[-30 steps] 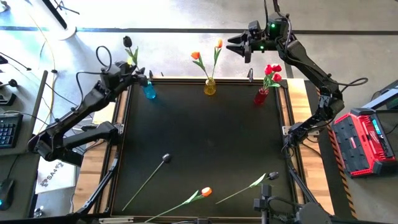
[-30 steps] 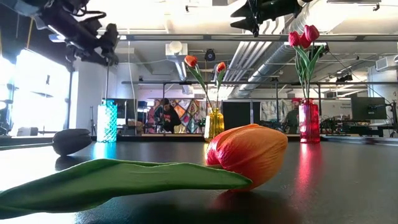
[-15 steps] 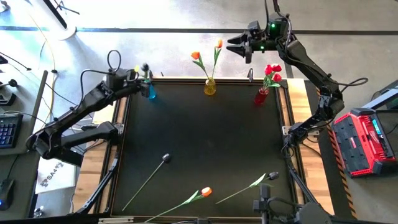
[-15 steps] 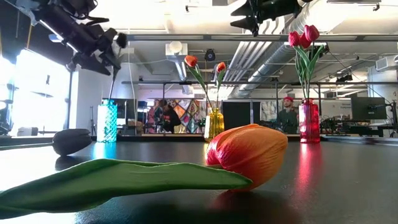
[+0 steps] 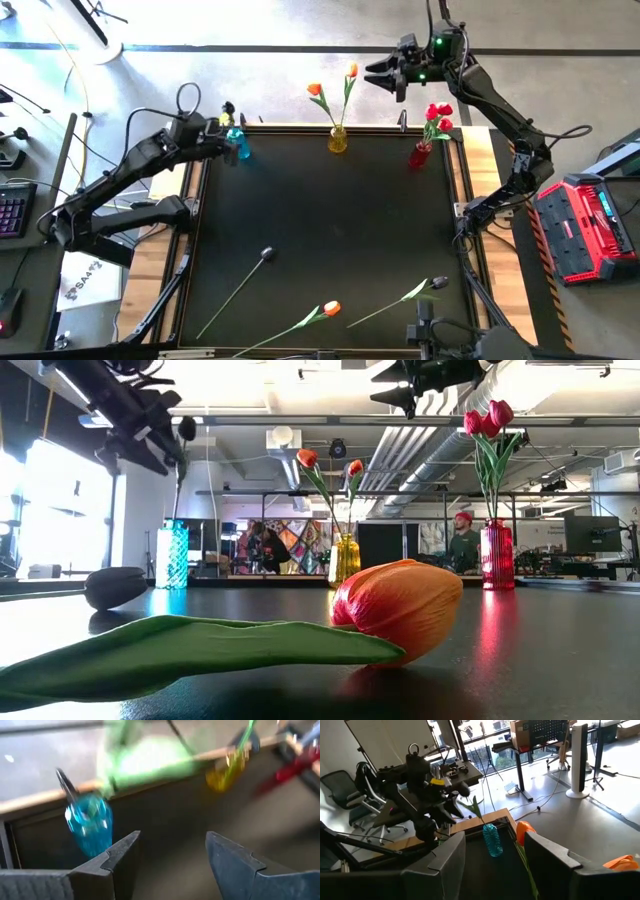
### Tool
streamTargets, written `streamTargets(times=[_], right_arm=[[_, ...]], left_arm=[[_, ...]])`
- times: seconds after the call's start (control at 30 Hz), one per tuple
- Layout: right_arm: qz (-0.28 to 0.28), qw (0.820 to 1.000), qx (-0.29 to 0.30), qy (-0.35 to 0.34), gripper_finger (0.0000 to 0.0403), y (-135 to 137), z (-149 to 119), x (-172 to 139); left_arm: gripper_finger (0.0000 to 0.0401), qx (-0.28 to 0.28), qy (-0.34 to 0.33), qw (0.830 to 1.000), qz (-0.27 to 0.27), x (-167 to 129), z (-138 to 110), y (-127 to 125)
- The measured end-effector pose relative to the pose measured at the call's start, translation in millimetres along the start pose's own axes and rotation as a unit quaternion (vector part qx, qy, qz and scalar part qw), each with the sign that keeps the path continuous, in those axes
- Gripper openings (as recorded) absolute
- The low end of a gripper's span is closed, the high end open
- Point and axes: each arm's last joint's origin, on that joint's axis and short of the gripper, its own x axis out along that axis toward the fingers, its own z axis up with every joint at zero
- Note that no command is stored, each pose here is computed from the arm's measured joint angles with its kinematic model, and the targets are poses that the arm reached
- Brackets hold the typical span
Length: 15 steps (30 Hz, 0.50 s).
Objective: Sort flowers into vase by color
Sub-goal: Put the bottom black flower into the blue vase
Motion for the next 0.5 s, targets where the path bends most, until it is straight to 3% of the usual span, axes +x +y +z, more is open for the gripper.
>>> streamTargets(times=[0.27, 0.5], right_arm=[[0.001, 1.000, -0.001, 0.003, 0.0190, 0, -1, 0], [0.001, 1.000, -0.002, 0.002, 0.0190, 0, 0, 0]], left_arm=[[0.0188, 0.005, 0.078, 0.997, -0.016, -2, -18, -8], [0.0170, 0.014, 0.155, 0.980, -0.121, 1, -37, -25]])
